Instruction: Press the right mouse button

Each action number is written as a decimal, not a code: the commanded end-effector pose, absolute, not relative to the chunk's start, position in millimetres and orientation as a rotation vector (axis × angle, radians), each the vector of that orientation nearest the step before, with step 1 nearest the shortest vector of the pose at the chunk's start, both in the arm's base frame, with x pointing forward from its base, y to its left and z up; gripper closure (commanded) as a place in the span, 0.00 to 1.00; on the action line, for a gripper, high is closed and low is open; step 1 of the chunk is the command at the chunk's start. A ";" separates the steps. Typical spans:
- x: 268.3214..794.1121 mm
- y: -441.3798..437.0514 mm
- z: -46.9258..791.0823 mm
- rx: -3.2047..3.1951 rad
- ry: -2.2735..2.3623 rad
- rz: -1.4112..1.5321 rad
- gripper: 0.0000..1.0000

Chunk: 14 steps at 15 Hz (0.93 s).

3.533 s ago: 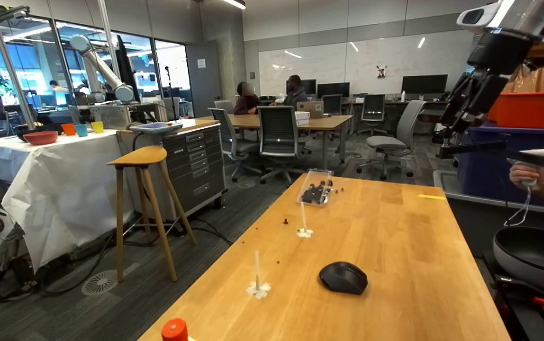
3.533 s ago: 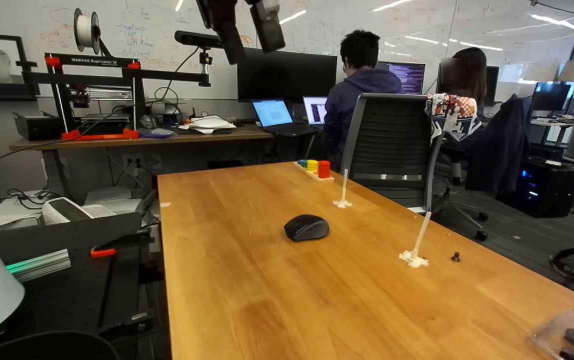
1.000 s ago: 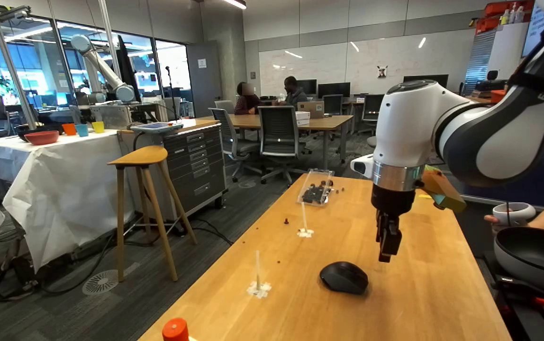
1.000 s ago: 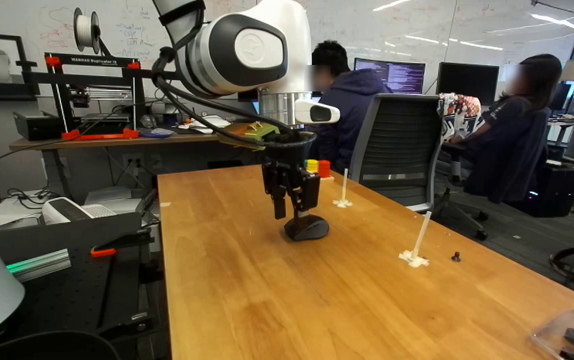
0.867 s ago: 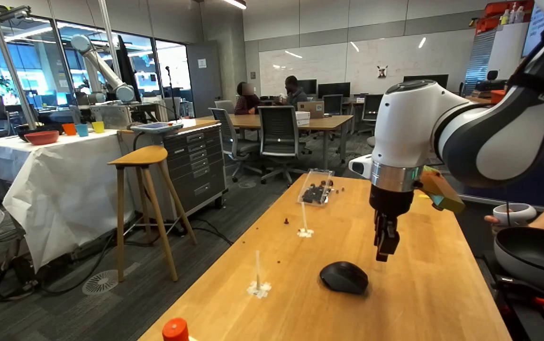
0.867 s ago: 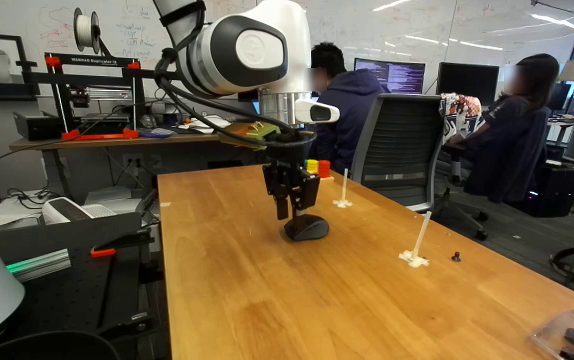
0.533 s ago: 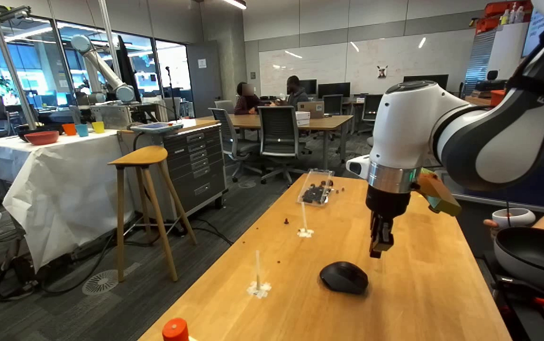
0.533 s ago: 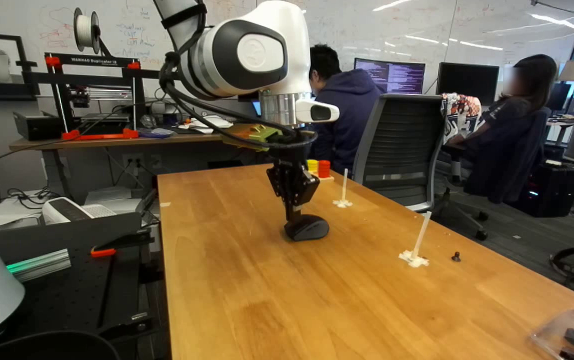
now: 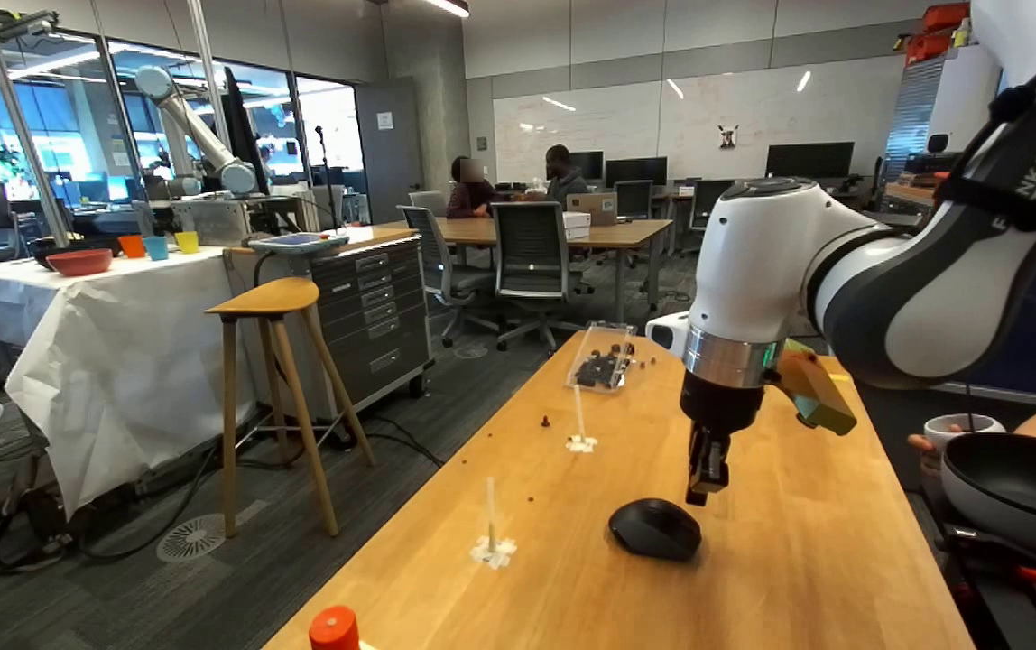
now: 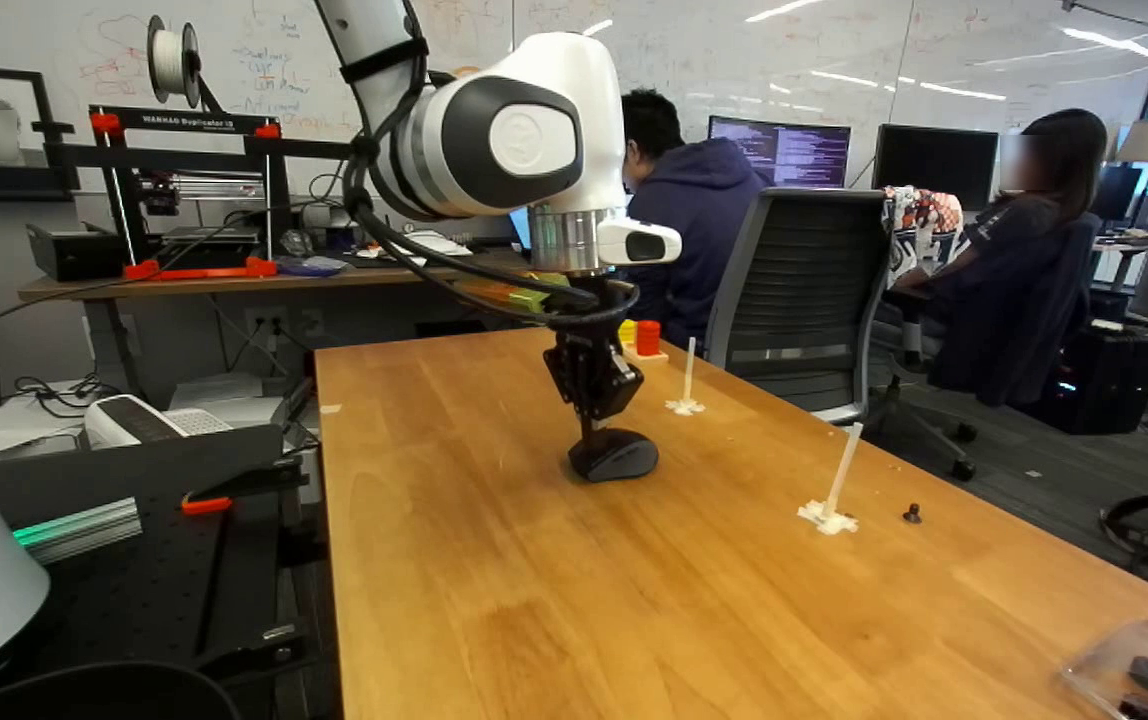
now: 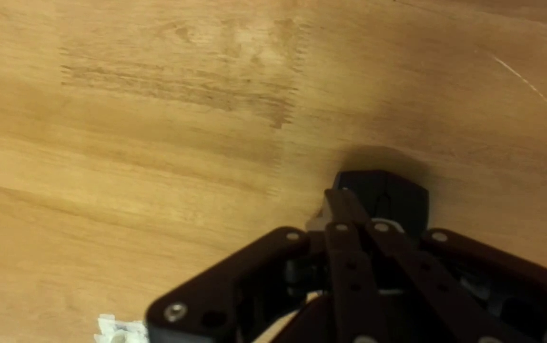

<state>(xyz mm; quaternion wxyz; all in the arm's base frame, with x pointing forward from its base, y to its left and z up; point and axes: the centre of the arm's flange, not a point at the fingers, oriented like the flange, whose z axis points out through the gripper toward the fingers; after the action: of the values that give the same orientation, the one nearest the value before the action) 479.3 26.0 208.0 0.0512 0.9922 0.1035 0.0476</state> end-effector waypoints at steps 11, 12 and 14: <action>509.0 41.7 194.1 3.024 0.266 0.195 1.00; 506.4 40.3 197.7 3.024 0.267 0.203 1.00; 502.1 35.9 205.0 3.024 0.266 0.216 1.00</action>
<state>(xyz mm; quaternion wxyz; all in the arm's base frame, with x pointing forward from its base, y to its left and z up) 502.9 39.9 197.8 0.0510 0.9925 0.0966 0.0556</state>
